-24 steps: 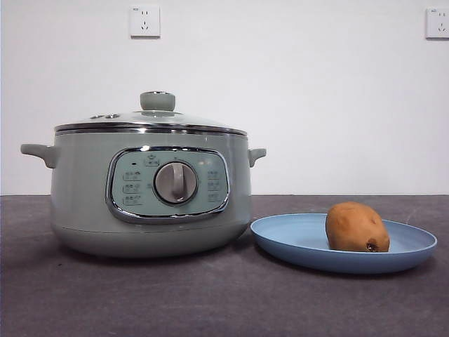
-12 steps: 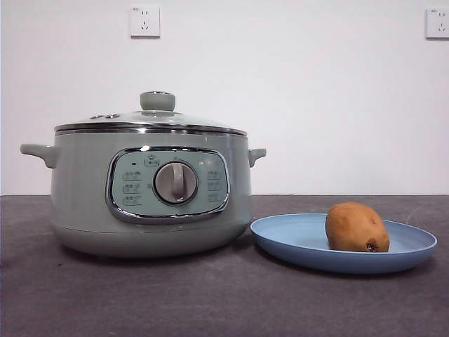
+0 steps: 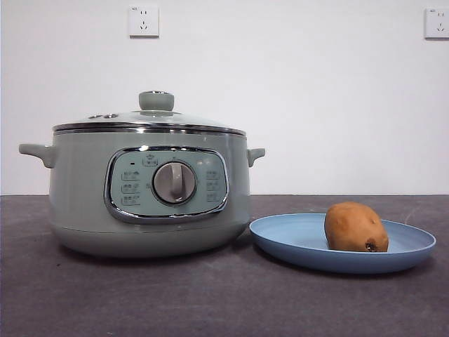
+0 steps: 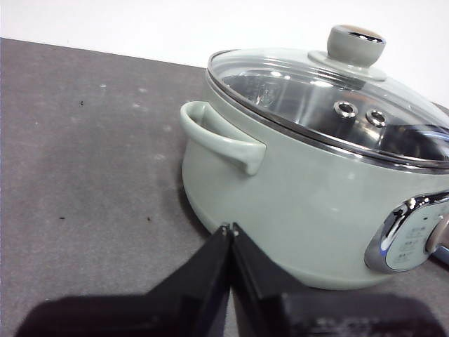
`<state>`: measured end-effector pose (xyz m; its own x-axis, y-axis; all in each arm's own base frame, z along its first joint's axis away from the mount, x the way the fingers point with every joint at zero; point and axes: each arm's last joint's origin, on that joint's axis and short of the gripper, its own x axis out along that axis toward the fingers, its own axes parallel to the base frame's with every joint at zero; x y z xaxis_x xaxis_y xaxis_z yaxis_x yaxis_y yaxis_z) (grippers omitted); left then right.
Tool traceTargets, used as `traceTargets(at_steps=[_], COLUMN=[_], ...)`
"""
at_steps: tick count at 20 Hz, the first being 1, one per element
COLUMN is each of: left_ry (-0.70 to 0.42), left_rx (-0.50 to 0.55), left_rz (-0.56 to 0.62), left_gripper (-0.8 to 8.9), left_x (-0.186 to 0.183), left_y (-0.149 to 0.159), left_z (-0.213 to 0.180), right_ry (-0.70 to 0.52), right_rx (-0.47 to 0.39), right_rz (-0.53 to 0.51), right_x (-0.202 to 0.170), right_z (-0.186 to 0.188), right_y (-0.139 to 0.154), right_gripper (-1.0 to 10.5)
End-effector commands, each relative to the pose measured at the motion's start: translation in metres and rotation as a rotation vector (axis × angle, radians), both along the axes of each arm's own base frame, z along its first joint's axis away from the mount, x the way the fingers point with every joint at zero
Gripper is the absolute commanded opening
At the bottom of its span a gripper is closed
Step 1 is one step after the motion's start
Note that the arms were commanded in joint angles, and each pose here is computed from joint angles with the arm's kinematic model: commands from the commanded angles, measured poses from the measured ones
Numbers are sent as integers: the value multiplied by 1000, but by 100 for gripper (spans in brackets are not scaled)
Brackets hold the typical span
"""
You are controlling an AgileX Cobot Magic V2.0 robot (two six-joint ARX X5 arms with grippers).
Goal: Take the potato out from the steamer,put the potato on the plate,close the lid
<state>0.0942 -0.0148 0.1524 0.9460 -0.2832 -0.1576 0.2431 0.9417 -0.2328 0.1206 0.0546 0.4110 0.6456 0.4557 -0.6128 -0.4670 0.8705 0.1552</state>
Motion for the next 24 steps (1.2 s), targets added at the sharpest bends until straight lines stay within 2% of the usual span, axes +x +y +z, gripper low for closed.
traceTargets(at_steps=[1, 8, 10, 14, 18, 21, 24], left_ry=[12, 12, 12, 12, 12, 12, 12], left_rx=[-1, -1, -1, -1, -1, -1, -1], left_rz=[7, 7, 7, 7, 7, 7, 7], left_gripper=[-1, -1, -1, -1, -1, -1, -1], left_x=[1, 1, 1, 1, 1, 1, 1], left_y=[0, 0, 0, 0, 0, 0, 0], left_z=[-4, -4, -4, -4, -4, -4, -4], right_ry=[-6, -8, -60, -100, -156, -286, -451], right_rx=[-1, -4, -61, -94, -35, -39, -8], right_rz=[0, -3, -50, -221, -405, -478, -508], right_x=[0, 0, 1, -8, -34, -44, -35], right_z=[0, 0, 2, 5, 1, -23, -75], right_y=[0, 0, -2, -22, -44, -51, -54], right_gripper=[-1, 1, 0, 1, 1, 1, 1])
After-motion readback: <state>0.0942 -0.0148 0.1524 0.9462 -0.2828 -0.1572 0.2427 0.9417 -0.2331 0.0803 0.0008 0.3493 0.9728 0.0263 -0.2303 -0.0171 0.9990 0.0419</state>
